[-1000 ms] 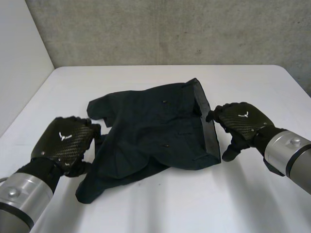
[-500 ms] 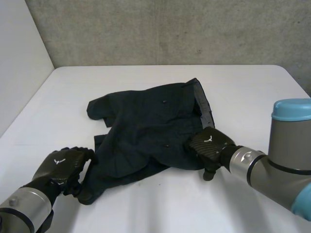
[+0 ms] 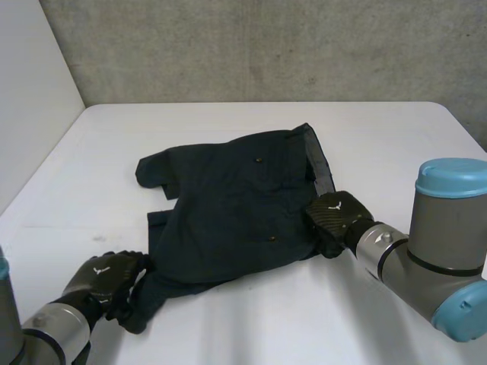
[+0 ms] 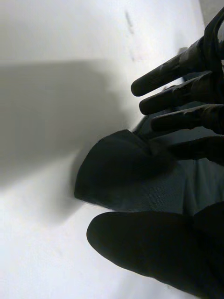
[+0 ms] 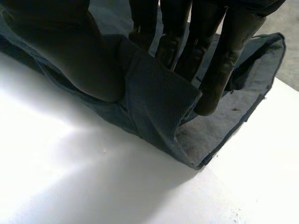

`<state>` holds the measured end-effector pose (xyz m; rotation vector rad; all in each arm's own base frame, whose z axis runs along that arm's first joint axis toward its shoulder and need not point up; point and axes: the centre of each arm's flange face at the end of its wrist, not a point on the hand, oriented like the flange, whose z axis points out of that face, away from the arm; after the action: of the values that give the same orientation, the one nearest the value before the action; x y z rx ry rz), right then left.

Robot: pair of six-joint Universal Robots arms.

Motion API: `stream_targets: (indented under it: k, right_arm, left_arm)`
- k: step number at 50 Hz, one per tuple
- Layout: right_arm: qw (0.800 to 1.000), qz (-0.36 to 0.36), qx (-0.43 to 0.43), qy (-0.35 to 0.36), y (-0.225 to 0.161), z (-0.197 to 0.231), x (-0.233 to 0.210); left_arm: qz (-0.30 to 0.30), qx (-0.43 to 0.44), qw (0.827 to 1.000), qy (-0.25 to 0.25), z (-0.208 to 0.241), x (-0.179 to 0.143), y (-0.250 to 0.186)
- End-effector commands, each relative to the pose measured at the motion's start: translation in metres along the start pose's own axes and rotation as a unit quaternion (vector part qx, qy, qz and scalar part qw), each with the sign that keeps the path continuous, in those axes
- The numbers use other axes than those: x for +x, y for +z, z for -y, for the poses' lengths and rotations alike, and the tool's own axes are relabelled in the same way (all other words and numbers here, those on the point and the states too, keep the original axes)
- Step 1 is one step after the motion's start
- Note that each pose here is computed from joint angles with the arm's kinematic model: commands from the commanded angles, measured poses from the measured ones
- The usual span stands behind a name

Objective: Fold the shorts.

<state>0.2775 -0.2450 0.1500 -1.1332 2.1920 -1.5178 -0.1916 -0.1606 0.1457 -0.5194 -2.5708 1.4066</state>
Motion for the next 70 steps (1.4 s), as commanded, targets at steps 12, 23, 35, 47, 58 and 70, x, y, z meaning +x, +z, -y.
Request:
stream_targets:
  k: [12,23,35,47,58,70]
  right_arm:
    - [0.999,-0.029,-0.002,0.026,-0.016,0.003,0.005]
    - [0.998,-0.044,0.041,0.005,-0.03,0.03,0.012]
    - [0.946,-0.149,0.268,-0.105,-0.126,0.171,0.04]
    - [0.896,-0.212,0.372,-0.114,-0.19,0.243,0.054]
    - [0.96,-0.149,0.222,-0.079,-0.081,0.174,0.055]
    - [0.985,-0.134,0.099,-0.052,0.052,0.087,0.062]
  left_arm:
    - [-0.009,0.026,0.999,0.028,0.002,0.016,0.026]
    - [-0.012,0.129,0.99,0.052,0.056,0.026,0.007]
    - [0.062,0.402,0.898,0.169,0.203,0.019,-0.113]
    - [0.085,0.496,0.849,0.161,0.273,0.017,-0.162]
    - [0.054,0.33,0.924,0.185,0.235,0.023,-0.018]
    - [0.041,0.23,0.952,0.2,0.178,0.027,0.158]
